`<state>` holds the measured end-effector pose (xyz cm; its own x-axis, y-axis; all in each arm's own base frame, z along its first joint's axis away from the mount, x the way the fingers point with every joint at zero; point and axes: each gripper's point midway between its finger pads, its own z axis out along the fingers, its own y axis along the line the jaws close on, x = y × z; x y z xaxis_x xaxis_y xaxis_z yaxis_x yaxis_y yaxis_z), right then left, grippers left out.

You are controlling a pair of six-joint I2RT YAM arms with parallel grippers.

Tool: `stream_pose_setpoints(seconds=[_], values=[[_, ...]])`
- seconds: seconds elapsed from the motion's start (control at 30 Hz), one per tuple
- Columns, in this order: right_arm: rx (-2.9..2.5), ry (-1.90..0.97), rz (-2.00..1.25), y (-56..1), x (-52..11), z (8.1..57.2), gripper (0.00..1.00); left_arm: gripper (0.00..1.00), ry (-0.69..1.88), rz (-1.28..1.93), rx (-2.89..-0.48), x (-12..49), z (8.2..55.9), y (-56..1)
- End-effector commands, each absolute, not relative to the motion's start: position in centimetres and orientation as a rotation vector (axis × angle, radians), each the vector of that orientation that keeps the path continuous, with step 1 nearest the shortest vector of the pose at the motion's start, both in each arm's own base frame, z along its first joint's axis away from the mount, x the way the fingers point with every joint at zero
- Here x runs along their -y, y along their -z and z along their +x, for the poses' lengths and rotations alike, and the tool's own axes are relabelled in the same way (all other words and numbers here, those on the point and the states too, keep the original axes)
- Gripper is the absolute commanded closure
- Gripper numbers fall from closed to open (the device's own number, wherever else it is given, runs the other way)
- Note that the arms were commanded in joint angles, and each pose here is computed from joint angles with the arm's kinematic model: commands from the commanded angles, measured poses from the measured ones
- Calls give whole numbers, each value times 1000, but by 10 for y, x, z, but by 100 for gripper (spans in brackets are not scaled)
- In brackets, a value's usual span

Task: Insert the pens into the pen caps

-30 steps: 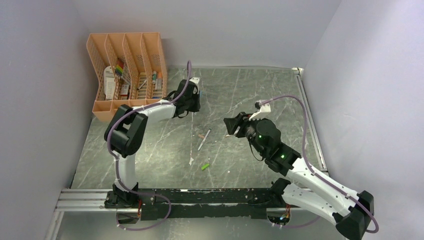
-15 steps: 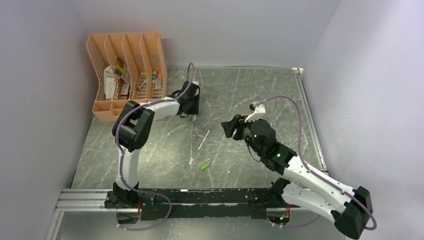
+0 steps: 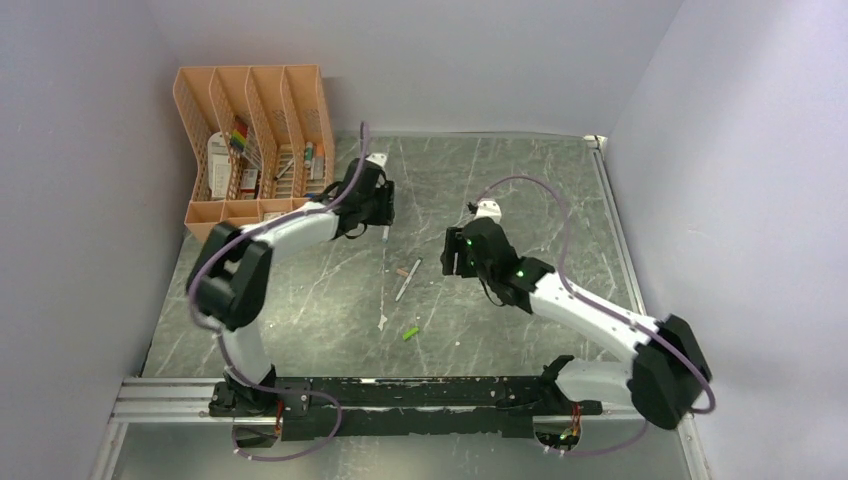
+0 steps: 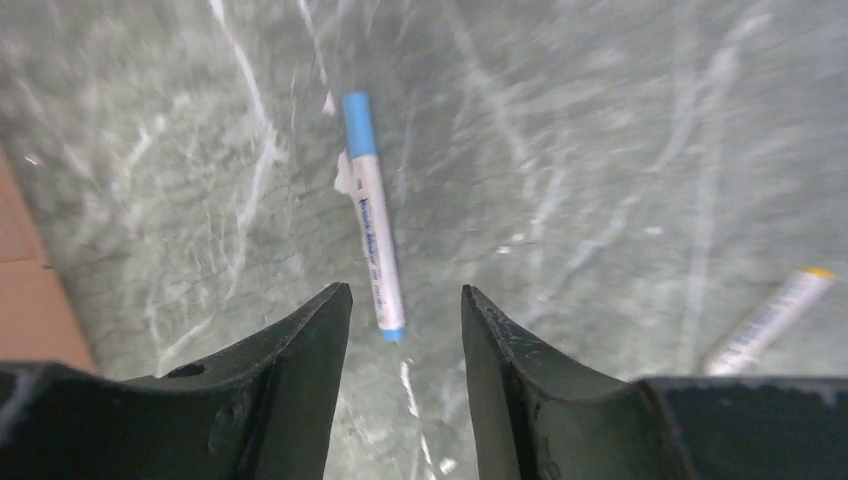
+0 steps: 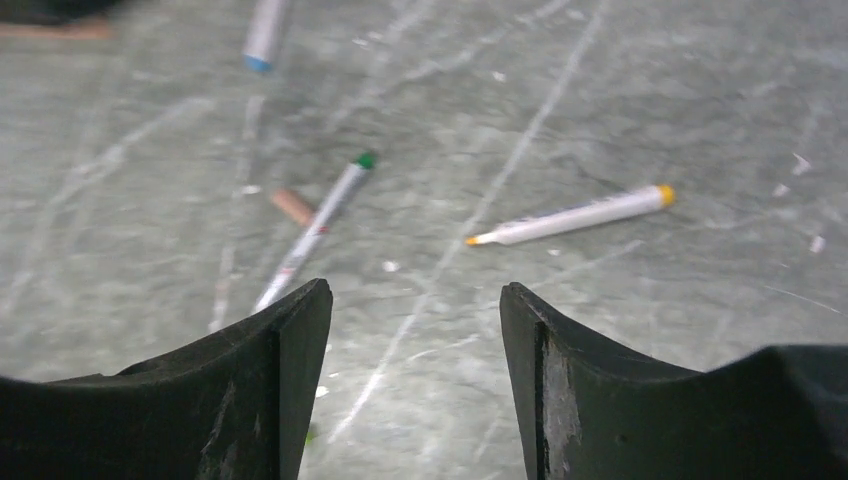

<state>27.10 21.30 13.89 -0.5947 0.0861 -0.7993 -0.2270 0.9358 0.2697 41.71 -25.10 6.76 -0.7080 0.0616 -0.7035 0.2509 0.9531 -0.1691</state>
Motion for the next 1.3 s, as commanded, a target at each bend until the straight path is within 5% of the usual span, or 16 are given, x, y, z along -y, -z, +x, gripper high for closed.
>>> stream_pose_setpoints(seconds=[0.0, 0.2, 0.33, 0.37, 0.63, 1.27], values=[[-2340, -222, -99, -105, -180, 282, 37, 44, 495, 323, -1994, 275, 409, -179], [-2399, -170, -27, -89, -161, 310, 44, 55, 726, 490, -1808, 299, 339, -221], [-2421, -100, -12, -75, -152, 333, 60, 91, 848, 528, -1792, 313, 294, -209], [-2430, -96, -16, -70, -152, 337, 67, 93, 866, 530, -1780, 314, 286, -208], [-2521, -49, 55, -23, -130, 351, 84, 93, 882, 541, -1811, 317, 264, -187], [-2537, -274, 39, -24, -148, 274, 84, 93, 914, 509, -1837, 329, 270, -181]])
